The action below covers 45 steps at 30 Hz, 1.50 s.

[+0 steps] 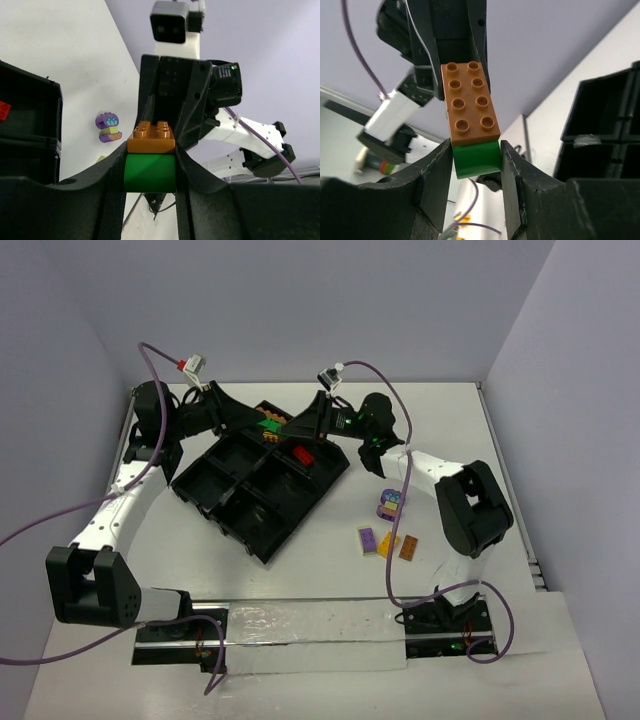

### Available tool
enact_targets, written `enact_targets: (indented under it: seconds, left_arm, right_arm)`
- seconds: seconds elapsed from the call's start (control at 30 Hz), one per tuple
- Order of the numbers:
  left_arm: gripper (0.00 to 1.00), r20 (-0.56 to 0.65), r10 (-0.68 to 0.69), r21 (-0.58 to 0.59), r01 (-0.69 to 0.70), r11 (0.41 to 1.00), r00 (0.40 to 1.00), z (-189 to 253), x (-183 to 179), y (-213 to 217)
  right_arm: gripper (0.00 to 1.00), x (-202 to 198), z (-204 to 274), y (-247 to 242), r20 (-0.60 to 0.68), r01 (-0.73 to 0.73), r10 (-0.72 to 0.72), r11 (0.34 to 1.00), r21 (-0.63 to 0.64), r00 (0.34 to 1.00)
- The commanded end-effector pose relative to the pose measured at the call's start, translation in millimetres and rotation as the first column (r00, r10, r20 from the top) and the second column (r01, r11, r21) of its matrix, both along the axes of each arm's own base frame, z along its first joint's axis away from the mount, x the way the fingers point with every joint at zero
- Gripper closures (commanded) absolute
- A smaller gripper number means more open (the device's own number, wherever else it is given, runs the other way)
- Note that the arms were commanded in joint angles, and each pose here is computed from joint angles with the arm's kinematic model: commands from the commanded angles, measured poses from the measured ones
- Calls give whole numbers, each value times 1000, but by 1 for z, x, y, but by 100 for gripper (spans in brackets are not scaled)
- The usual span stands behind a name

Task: Sort the legos into containers by color

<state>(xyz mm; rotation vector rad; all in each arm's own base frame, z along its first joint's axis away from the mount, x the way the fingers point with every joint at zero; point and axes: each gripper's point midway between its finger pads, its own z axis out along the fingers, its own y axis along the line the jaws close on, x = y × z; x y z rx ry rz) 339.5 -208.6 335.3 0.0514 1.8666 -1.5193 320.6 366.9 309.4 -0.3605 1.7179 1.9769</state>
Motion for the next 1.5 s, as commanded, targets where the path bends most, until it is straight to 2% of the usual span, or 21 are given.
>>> enact_targets:
  seconds: [0.0, 0.1, 0.23, 0.27, 0.33, 0.37, 0.47, 0.6, 0.67, 0.9, 1.0, 1.03, 1.13, 1.17, 1.23, 1.3, 1.47]
  left_arm:
    - [100, 119, 53, -5, -52, 999, 991, 36, 11, 7]
    - [100, 127, 89, 5, -90, 996, 988, 37, 17, 14]
    - [100, 122, 119, 13, -121, 993, 985, 38, 26, 22]
    - [100, 117, 146, 25, -150, 988, 982, 37, 30, 27]
    - [100, 113, 199, 51, -206, 977, 973, 36, 35, 36]
    - [100, 104, 235, 62, -242, 968, 966, 34, 39, 43]
    - [100, 37, 389, 151, -390, 908, 920, 13, 53, 66]
    - [100, 37, 461, 194, -459, 867, 886, 6, 56, 78]
    - [100, 45, 489, 208, -487, 849, 871, 4, 55, 83]
    - [100, 55, 491, 240, -488, 839, 870, 0, 52, 86]
    - [100, 60, 492, 244, -491, 836, 868, 2, 52, 87]
    - [100, 61, 492, 245, -491, 836, 868, 2, 51, 87]
    - [100, 57, 489, 246, -487, 838, 870, 1, 50, 87]
    - [100, 56, 488, 245, -486, 839, 871, 1, 50, 86]
    - [100, 58, 485, 241, -483, 842, 873, 2, 49, 86]
    - [100, 61, 484, 241, -484, 842, 873, 2, 49, 86]
    - [100, 77, 470, 252, -473, 844, 880, 5, 47, 85]
  right_arm:
    - [100, -9, -7, 6, 83, 22, -11, 991, -135, 997]
    - [100, -6, -17, 3, 119, 66, -44, 979, -192, 992]
    - [100, -4, -30, -2, 115, 95, -68, 964, -248, 991]
    - [100, 0, -41, -5, 103, 129, -103, 946, -296, 989]
    - [100, 11, -58, -13, 94, 208, -186, 898, -389, 978]
    - [100, 22, -78, -23, 71, 272, -271, 839, -471, 960]
    - [100, 39, -112, -43, 71, 369, -418, 696, -616, 906]
    - [100, 45, -130, -46, 85, 380, -453, 614, -692, 887]
    - [100, 40, -132, -37, 100, 371, -435, 600, -709, 895]
    - [99, 25, -146, -2, 89, 313, -367, 615, -723, 926]
    - [93, 23, -155, 7, 82, 295, -354, 606, -739, 932]
    - [88, 22, -157, 11, 81, 289, -347, 604, -743, 934]
    - [51, 21, -154, 19, 88, 280, -326, 610, -742, 941]
    - [43, 20, -153, 22, 87, 274, -317, 613, -741, 944]
    - [35, 21, -148, 23, 97, 278, -311, 612, -740, 945]
    - [31, 22, -142, 25, 106, 282, -307, 615, -736, 946]
    - [32, 21, -121, 20, 131, 307, -312, 623, -720, 941]
